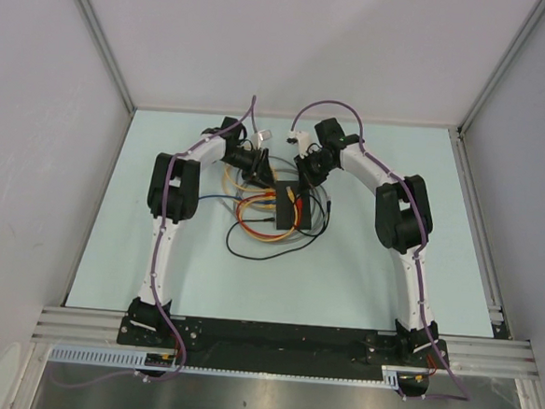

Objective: Pull the plug from the switch port

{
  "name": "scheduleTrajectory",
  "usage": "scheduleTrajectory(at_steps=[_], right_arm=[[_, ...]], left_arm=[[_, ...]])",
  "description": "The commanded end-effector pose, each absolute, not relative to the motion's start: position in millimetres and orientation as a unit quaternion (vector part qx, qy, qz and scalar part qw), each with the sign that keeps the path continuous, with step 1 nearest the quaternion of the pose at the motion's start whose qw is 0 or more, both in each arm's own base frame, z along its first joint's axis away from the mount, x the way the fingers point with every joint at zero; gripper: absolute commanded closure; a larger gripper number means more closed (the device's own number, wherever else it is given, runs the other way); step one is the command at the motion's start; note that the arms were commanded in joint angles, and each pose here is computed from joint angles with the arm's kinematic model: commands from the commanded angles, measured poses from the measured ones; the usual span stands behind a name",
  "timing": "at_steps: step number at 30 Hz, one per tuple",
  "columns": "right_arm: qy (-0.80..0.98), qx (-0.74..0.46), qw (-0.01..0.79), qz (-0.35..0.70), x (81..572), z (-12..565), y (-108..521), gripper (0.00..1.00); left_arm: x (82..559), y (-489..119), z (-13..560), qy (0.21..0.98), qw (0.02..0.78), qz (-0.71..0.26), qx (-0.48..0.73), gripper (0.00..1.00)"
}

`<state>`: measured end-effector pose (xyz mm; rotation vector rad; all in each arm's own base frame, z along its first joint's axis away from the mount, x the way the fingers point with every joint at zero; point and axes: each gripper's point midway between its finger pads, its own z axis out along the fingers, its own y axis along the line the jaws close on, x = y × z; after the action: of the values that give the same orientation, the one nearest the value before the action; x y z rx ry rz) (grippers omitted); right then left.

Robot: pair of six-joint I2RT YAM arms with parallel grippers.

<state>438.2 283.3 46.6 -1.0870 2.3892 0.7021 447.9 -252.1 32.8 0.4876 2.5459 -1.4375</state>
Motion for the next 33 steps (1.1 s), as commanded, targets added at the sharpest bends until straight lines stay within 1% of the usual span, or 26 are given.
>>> scheduleTrajectory(at_steps=[1,4,10,16,20,22,23,26,33], right_arm=[[0.890,-0.391,0.108,0.207,398.6,-3.8,255.7,1.00],[0.891,-0.389,0.108,0.207,399.2,-3.6,254.2,1.00],[0.891,-0.391,0.109,0.205,398.5,-3.5,255.4,1.00],[0.891,-0.392,0.109,0.203,398.8,-5.0,255.7,1.00],[0.891,-0.392,0.108,0.202,398.5,-5.5,255.2,1.00],[0.891,-0.393,0.108,0.202,397.8,-4.7,255.4,1.00],[0.891,-0.393,0.108,0.201,397.5,-4.7,255.8,1.00],[0.891,-0.393,0.110,0.200,398.5,-4.5,255.2,1.00],[0.891,-0.394,0.109,0.198,397.8,-5.7,256.4,1.00]], left_arm=[[448.0,-250.4,20.1,0.854,0.078,-0.490,0.154,0.58],[447.5,-249.7,20.1,0.852,0.076,-0.495,0.152,0.59],[445.5,-248.4,19.9,0.849,0.074,-0.501,0.153,0.65],[442.0,-249.9,22.4,0.840,0.069,-0.516,0.155,0.65],[440.3,-250.1,21.5,0.831,0.064,-0.530,0.154,0.69],[438.5,-251.0,24.6,0.820,0.060,-0.549,0.153,0.68],[439.0,-250.0,25.0,0.815,0.060,-0.556,0.152,0.65],[437.9,-248.9,26.7,0.805,0.056,-0.572,0.147,0.62],[439.2,-248.8,24.9,0.805,0.053,-0.574,0.140,0.66]])
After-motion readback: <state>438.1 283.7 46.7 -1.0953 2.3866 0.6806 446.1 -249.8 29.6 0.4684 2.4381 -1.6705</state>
